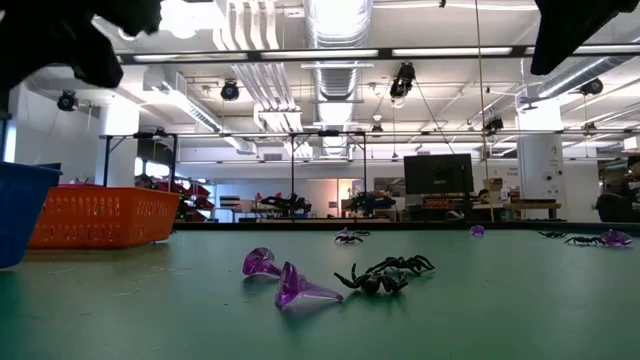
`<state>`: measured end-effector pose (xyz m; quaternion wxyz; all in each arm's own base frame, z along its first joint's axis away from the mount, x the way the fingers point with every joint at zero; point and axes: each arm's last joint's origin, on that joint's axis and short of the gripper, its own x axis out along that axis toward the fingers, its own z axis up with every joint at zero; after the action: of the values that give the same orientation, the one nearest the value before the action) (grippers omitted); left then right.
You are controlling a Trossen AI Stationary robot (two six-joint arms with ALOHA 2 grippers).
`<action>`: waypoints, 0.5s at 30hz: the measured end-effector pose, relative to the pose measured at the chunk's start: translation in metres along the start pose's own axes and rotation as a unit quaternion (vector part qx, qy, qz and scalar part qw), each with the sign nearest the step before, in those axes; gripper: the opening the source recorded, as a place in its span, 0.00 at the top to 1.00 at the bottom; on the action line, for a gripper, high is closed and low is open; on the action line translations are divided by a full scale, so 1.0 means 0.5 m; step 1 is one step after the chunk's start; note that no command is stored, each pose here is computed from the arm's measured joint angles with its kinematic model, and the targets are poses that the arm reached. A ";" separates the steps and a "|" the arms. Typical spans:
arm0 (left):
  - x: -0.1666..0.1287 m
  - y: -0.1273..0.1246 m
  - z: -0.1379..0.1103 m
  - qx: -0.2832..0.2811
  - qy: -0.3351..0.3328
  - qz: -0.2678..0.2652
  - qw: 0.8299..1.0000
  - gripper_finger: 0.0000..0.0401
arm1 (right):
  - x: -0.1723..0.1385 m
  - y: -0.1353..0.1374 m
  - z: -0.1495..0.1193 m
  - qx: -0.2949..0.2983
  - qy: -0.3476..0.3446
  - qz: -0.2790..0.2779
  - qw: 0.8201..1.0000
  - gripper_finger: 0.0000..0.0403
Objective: Sort Halloween decoration
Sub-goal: Put the violet witch hat toy into the orange bin
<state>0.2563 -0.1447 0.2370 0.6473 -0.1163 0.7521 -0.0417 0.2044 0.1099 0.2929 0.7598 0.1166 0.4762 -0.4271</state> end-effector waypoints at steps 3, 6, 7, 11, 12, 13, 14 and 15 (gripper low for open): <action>-0.028 0.005 -0.016 0.009 -0.034 0.007 0.999 0.78 | 0.000 0.003 0.005 0.006 -0.040 0.003 0.999 0.80; -0.061 0.015 -0.037 0.013 -0.080 0.030 0.996 0.78 | 0.004 0.010 0.018 0.023 -0.080 0.013 0.996 0.80; -0.072 0.019 -0.046 0.014 -0.094 0.037 0.995 0.78 | 0.007 0.012 0.024 0.029 -0.082 0.016 0.996 0.81; -0.113 0.036 -0.076 0.014 -0.160 0.074 0.984 0.78 | 0.027 0.025 0.060 0.042 -0.074 0.041 0.996 0.82; -0.122 0.040 -0.084 0.014 -0.176 0.082 0.981 0.78 | 0.033 0.027 0.070 0.050 -0.075 0.046 0.995 0.82; -0.131 0.044 -0.091 0.012 -0.191 0.090 0.977 0.78 | 0.038 0.027 0.080 0.060 -0.076 0.049 0.994 0.82; -0.139 0.048 -0.098 0.012 -0.203 0.097 0.974 0.78 | 0.045 0.026 0.090 0.075 -0.077 0.049 0.993 0.82; -0.146 0.052 -0.105 0.011 -0.212 0.101 0.972 0.78 | 0.051 0.024 0.100 0.089 -0.077 0.046 0.992 0.82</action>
<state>0.2113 -0.1074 0.3101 0.7944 -0.0387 0.6047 0.0414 0.2495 0.0740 0.2951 0.7994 0.1730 0.3707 -0.4400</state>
